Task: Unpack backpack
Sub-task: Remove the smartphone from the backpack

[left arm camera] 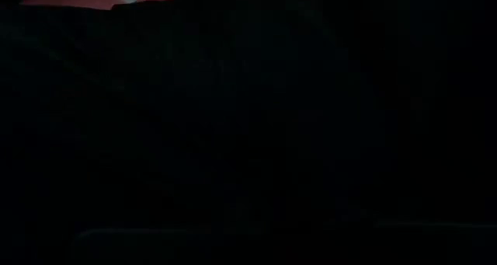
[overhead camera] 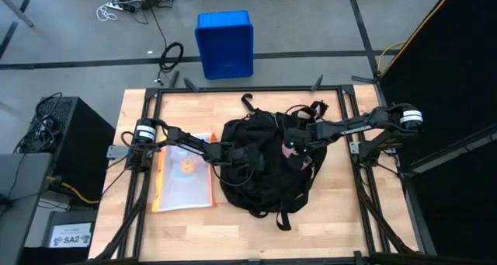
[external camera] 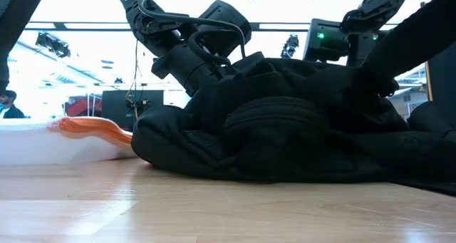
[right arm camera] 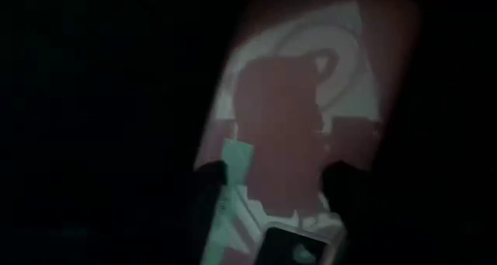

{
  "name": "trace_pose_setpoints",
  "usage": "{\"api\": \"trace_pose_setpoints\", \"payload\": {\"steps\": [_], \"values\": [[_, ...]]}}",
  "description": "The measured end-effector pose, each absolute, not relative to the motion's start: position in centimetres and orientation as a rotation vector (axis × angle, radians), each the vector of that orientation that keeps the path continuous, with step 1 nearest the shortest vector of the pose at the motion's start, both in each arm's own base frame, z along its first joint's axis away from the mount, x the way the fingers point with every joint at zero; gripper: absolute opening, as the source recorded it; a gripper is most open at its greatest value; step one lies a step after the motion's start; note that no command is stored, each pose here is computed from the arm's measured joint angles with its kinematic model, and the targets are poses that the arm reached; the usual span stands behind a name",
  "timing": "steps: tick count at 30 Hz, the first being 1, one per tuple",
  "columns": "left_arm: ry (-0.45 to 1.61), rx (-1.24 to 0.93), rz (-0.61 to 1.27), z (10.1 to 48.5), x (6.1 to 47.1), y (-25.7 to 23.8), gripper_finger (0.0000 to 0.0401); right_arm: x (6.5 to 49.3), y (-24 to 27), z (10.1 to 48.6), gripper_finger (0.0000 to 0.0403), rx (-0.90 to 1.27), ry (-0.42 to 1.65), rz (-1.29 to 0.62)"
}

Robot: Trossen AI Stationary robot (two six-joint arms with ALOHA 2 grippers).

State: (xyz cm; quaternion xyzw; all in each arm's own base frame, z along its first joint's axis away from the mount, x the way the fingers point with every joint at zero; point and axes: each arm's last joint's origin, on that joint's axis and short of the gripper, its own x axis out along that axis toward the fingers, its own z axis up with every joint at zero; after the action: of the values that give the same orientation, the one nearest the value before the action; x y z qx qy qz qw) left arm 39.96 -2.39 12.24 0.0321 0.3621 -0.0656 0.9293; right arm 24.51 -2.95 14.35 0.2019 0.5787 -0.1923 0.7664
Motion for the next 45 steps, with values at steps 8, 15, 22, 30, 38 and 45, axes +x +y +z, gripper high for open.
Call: {"api": "trace_pose_setpoints", "payload": {"steps": [8, 15, 22, 30, 38, 45], "values": [[0.742, 0.066, -0.134, 12.2, 40.0, -2.4, 0.0000, 24.7, -3.8, 14.6, 0.0392, 0.438, 1.219, -0.448], [0.742, 0.067, -0.135, 12.2, 40.0, -2.4, 0.0000, 24.9, -3.9, 14.8, 0.0375, 0.396, 1.216, -0.437], [0.742, 0.069, -0.135, 12.2, 40.0, -2.4, 0.0000, 24.7, -5.0, 14.9, 0.0395, 0.379, 1.214, -0.464], [0.741, 0.070, -0.136, 12.3, 40.0, -2.4, 0.0000, 24.5, -5.9, 13.8, 0.0393, 0.382, 1.266, -0.483], [0.742, 0.070, -0.135, 12.2, 40.0, -2.4, 0.0000, 25.4, -5.5, 11.6, 0.0397, 0.380, 1.348, -0.460], [0.744, 0.070, -0.135, 12.2, 40.0, -2.4, 0.0000, 25.3, -5.9, 11.6, 0.0336, 0.389, 1.350, -0.453]]}}
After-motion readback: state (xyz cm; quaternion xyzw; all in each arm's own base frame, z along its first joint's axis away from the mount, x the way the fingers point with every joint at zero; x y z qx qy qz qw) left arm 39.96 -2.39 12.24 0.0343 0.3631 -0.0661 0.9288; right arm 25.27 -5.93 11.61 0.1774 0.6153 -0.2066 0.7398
